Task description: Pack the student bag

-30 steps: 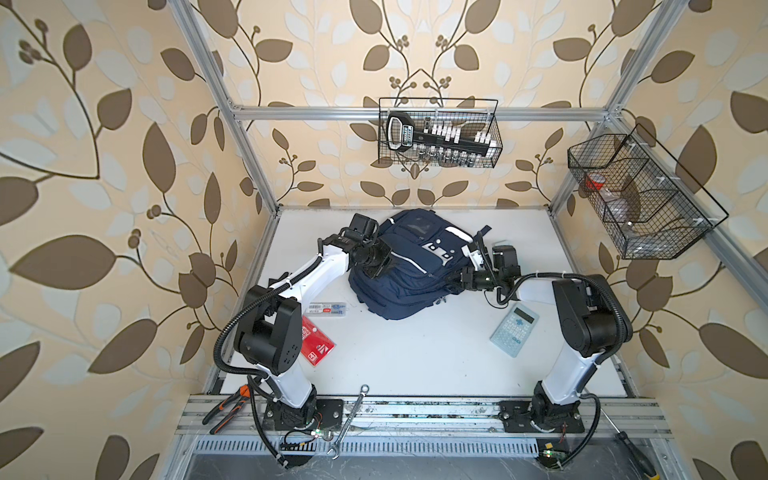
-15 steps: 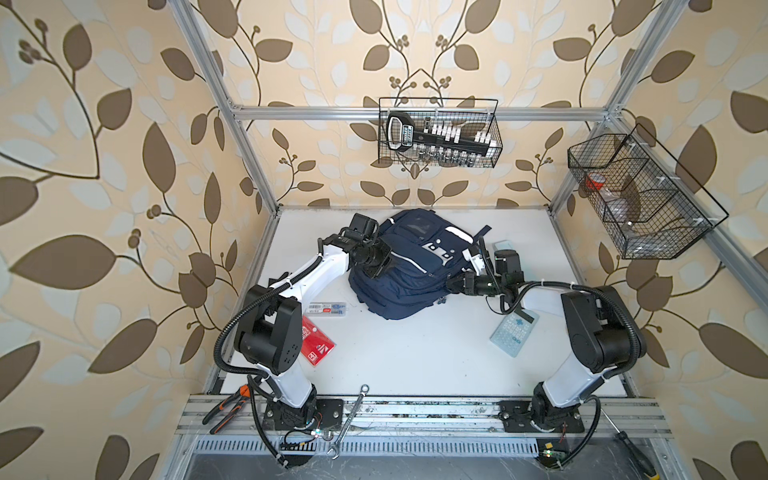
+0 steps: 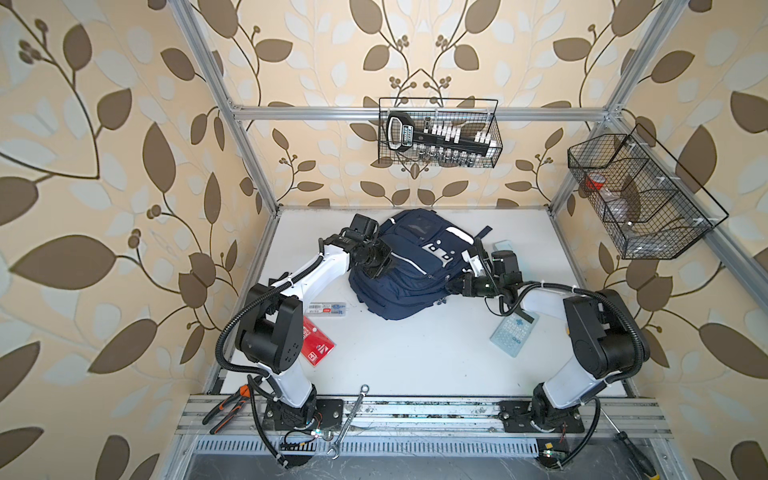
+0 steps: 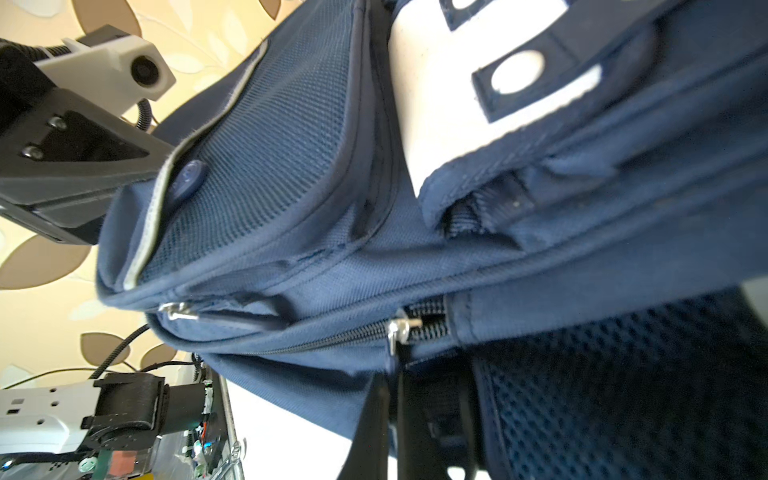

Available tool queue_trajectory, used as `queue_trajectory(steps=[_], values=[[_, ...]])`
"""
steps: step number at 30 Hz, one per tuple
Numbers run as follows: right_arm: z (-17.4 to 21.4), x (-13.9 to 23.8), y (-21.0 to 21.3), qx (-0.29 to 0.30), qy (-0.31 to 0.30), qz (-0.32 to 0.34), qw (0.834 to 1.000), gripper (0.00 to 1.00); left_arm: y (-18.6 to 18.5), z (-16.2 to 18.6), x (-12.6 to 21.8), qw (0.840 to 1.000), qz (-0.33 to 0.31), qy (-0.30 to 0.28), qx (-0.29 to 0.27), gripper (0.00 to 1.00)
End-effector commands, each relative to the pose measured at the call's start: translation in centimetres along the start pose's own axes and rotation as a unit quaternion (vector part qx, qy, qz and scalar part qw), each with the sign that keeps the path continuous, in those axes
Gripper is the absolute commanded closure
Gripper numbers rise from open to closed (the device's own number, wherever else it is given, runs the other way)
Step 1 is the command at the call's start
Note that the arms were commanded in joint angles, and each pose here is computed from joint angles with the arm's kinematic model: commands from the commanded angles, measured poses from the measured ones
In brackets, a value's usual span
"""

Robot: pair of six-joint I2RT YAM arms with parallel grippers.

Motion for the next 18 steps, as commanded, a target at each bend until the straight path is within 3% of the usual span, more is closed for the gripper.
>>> queue_trajectory(steps=[1, 4, 9, 13, 15, 18], values=[[-0.4, -0.6, 1.6, 0.02, 0.008, -0.01, 1.0, 0.9, -3.1, 1.5, 1.2, 0.997, 0.059, 0.033, -0.038, 1.0], [-0.6, -0.7, 1.6, 0.016, 0.004, -0.005, 1.0, 0.68, -2.9, 1.4, 1.1, 0.997, 0.057, 0.033, -0.037, 1.0], [-1.1, -0.9, 1.6, 0.023, 0.016, 0.029, 0.999, 0.61, -2.9, 1.4, 1.1, 0.997, 0.057, 0.034, -0.037, 1.0], [-1.1, -1.2, 0.5, 0.031, 0.047, 0.098, 0.994, 0.65, -2.9, 1.4, 1.0, 0.997, 0.058, 0.034, -0.036, 1.0], [-0.9, -1.4, 0.1, 0.036, 0.066, 0.124, 0.989, 0.79, -2.9, 1.4, 1.0, 0.997, 0.059, 0.034, -0.036, 1.0], [-0.2, -2.0, 0.1, 0.045, 0.092, 0.146, 0.984, 0.87, -2.8, 1.3, 1.0, 0.997, 0.058, 0.034, -0.036, 1.0]])
Point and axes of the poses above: each gripper's point midway between its finger pads, its own x axis back along the fingers, its own y axis along the line the jaws close on, z = x × y, the point moved 2 cm from there along x, back along the fingers, and after that the axes turned 15 degrees about x, right-handed, at the moved point
